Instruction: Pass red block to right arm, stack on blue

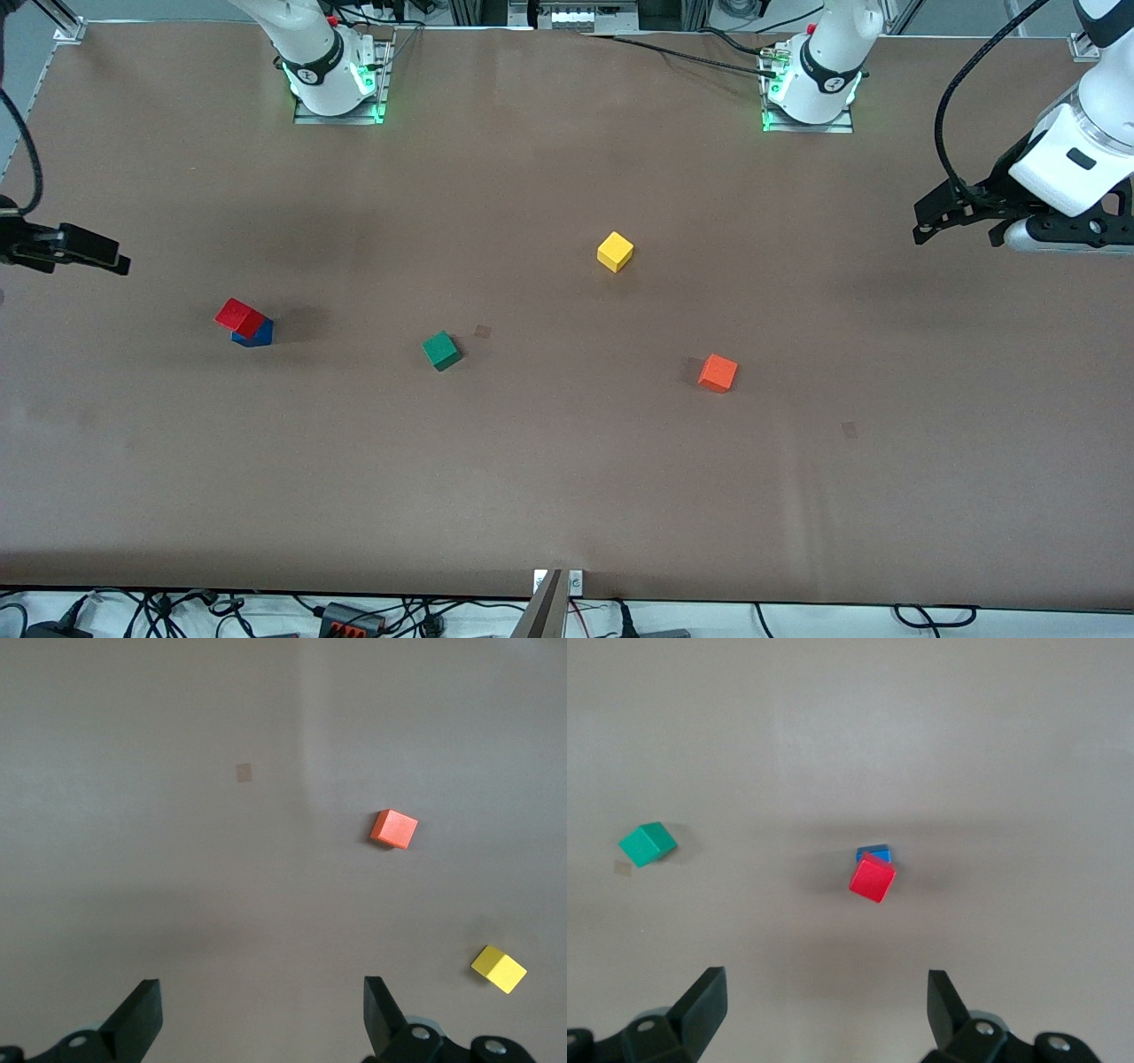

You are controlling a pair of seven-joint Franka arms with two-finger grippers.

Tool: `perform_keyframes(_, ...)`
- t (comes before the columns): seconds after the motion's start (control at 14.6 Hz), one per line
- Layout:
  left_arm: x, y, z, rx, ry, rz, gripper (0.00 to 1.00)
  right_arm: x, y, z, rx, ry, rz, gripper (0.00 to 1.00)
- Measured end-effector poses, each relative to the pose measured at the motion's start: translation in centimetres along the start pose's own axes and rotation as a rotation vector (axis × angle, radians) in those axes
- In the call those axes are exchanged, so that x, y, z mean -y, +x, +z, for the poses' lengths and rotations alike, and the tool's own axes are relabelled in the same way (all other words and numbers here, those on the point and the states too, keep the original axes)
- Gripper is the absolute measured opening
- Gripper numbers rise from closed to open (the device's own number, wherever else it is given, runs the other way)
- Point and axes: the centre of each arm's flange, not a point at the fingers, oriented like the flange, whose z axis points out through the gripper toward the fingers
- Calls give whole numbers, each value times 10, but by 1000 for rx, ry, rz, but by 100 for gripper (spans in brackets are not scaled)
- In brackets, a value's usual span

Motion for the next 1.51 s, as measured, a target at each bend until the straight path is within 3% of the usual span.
perform_keyframes(0.48, 0, 0, 0, 0, 0, 0, 100, 8, 0, -2, -30, -21, 12, 100)
perform_keyframes(0.89, 0, 0, 0, 0, 0, 0, 100, 7, -30, 9, -36, -16, 15, 100)
perform_keyframes(1.51, 0, 0, 0, 3, 0, 0, 100, 6, -42, 19, -64, -28, 12, 100)
